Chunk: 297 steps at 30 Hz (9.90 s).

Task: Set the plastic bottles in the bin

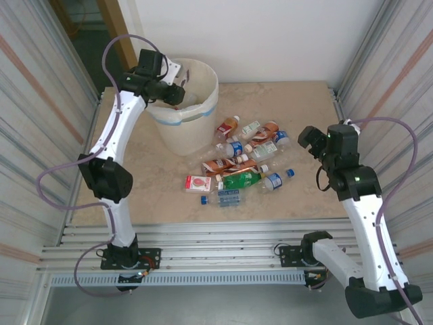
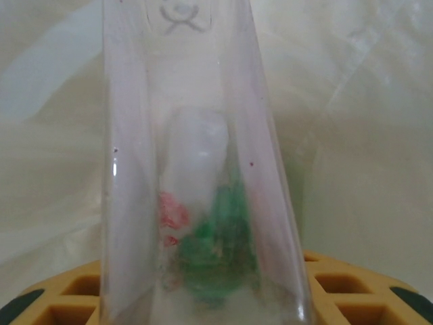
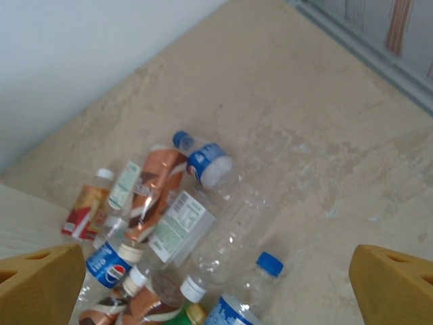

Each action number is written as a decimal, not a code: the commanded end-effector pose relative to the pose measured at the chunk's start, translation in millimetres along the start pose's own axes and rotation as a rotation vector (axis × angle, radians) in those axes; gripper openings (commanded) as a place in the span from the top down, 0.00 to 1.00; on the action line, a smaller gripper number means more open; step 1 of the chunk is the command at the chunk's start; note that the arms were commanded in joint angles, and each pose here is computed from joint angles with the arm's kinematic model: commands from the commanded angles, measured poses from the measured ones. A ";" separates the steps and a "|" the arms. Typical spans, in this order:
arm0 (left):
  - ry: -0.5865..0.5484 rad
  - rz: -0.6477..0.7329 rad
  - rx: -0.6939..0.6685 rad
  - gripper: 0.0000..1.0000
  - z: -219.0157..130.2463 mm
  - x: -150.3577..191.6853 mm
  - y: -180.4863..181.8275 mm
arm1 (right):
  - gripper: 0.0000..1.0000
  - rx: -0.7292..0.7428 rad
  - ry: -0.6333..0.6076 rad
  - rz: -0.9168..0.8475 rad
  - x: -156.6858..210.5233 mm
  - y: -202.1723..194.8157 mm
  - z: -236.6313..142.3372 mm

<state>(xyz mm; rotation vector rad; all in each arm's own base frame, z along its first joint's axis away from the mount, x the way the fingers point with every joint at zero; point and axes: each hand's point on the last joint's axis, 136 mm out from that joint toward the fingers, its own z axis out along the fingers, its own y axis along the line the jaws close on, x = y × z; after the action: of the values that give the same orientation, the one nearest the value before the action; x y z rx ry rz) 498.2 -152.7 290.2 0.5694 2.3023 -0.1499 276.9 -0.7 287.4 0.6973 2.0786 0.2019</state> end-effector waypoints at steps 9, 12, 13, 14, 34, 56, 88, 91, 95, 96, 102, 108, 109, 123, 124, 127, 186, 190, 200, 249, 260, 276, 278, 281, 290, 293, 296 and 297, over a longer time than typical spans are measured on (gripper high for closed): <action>-0.045 -0.021 -0.048 0.29 -23.3 -14.8 10.2 | 0.02 0.048 0.258 0.060 81.2 -25.7 40.2; -0.073 -0.037 -0.055 0.28 -33.4 -20.7 10.9 | 0.03 0.060 0.297 0.081 96.5 -31.3 47.0; -0.086 -0.044 -0.058 0.27 -39.0 -23.3 11.0 | 0.04 0.054 0.309 0.088 101.5 -31.5 49.1; -0.100 -0.050 -0.059 0.27 -44.3 -26.0 10.6 | 0.04 0.051 0.316 0.094 105.3 -31.8 51.3; -0.493 -0.082 0.013 0.01 -152.7 6.0 -84.8 | 0.04 0.103 0.524 0.062 181.8 -19.1 84.6; -0.623 -0.404 0.074 0.01 -147.9 96.1 -90.7 | 0.06 0.132 0.625 0.029 217.5 -6.9 110.5; -0.590 -0.429 0.059 0.01 -133.9 98.8 -89.6 | 0.23 0.226 0.716 0.018 257.9 -42.6 127.5; -0.589 -0.428 0.059 0.01 -133.3 98.9 -90.0 | 0.31 0.233 0.716 0.015 257.2 -44.1 127.5; -0.586 -0.428 0.052 0.01 -133.8 100.1 -88.9 | 0.38 0.234 0.700 0.003 251.1 -43.8 125.8; -0.586 -0.427 0.053 0.01 -133.9 100.3 -89.1 | 0.40 0.235 0.696 0.000 248.6 -43.6 124.8; -0.590 -0.426 0.050 0.01 -136.3 99.6 -88.2 | 0.43 0.228 0.649 -0.013 228.3 -42.1 117.2; -0.593 -0.423 0.051 0.01 -138.3 97.2 -88.1 | 0.44 0.225 0.593 -0.022 205.4 -42.0 108.1; -0.593 -0.422 0.052 0.01 -138.4 96.8 -88.4 | 0.44 0.228 0.584 -0.023 201.5 -42.7 106.5; -0.596 -0.414 0.068 0.01 -145.1 92.9 -90.6 | 0.46 0.138 0.456 -0.072 153.4 -26.8 89.5; -0.598 -0.414 0.070 0.01 -146.6 92.3 -90.6 | 0.47 0.125 0.445 -0.080 149.3 -23.4 87.7; -0.596 -0.414 0.082 0.01 -149.0 91.5 -92.4 | 0.48 0.075 0.412 -0.119 139.6 -10.0 82.7; -0.619 -0.324 0.656 1.00 -179.3 6.6 -205.5 | 0.02 -0.989 0.070 -0.779 140.5 261.5 -74.7; -0.661 -0.299 0.602 1.00 -188.4 -5.4 -190.9 | 0.02 -0.936 0.027 -0.747 128.1 250.2 -73.9; -0.818 -0.213 0.398 1.00 -219.0 -55.4 -134.9 | 0.02 -0.715 -0.128 -0.597 79.2 199.0 -64.7; -0.200 -0.093 -0.082 0.75 23.1 -32.7 -8.0 | 0.02 -0.340 -0.073 -0.327 54.4 96.7 -7.5; -0.226 -0.106 -0.029 0.32 8.0 -49.0 -15.8 | 0.02 -0.332 -0.073 -0.325 54.6 94.7 -5.8; -0.439 -0.028 -0.016 0.26 -106.2 -77.8 -55.7 | 0.02 -0.290 -0.063 -0.294 54.2 84.5 1.1; -0.461 -0.005 -0.016 0.26 -118.2 -72.4 -65.3 | 0.02 -0.280 -0.056 -0.291 54.8 81.8 2.8; -0.503 0.027 0.006 0.26 -136.6 -59.3 -83.5 | 0.02 -0.265 -0.047 -0.281 54.6 77.8 4.9; -0.584 0.201 0.100 0.25 -154.7 19.9 -148.3 | 0.02 -0.190 -0.014 -0.229 53.4 60.6 16.3; -0.589 0.283 0.153 0.25 -147.9 52.8 -174.1 | 0.02 -0.179 0.011 -0.218 54.6 60.0 21.0; -0.582 0.388 0.233 0.20 -136.4 88.7 -202.9 | 0.02 -0.158 0.027 -0.213 54.0 59.0 25.2; -0.586 0.425 0.255 0.17 -132.8 100.7 -212.1 | 0.02 -0.149 0.031 -0.211 53.7 58.2 26.8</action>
<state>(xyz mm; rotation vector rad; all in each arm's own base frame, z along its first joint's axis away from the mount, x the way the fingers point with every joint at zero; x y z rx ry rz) 271.5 -259.2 299.3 0.9003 1.7136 -0.3514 296.9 74.5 244.1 0.3410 2.1352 0.2159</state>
